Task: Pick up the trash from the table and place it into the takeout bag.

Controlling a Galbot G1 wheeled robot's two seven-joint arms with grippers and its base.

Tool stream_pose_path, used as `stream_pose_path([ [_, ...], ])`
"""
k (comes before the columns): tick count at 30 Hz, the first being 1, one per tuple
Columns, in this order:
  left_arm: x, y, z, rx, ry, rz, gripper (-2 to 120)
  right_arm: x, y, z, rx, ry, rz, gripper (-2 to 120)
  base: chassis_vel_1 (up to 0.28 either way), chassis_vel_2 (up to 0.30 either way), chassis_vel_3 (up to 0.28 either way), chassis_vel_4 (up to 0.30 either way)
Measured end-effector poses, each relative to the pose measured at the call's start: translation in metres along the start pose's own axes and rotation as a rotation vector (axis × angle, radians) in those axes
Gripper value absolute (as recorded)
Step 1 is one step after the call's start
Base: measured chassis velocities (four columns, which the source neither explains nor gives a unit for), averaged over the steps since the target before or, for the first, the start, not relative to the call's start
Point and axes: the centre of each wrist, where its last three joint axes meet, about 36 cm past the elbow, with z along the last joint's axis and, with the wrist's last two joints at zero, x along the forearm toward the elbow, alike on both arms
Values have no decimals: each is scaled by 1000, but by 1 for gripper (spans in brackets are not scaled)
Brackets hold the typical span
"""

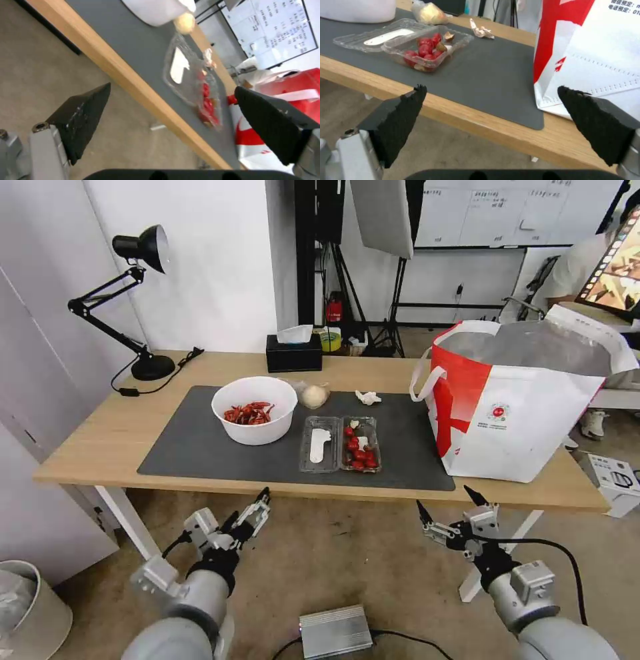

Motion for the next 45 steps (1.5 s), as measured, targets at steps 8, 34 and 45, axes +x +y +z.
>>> stream_pose_path([
  [8,-1,-10,-2,40,65,37,100,-2,0,2,-1,1,4,100,0,0,0,0],
  [34,-36,-23,4,25,121,126,100,3,8,8,-1,14,19,100,0,0,0,0],
  [45,-66,-42,-17,-17,178,179,100,1,6,13,5,23,25,100,0,0,0,0],
])
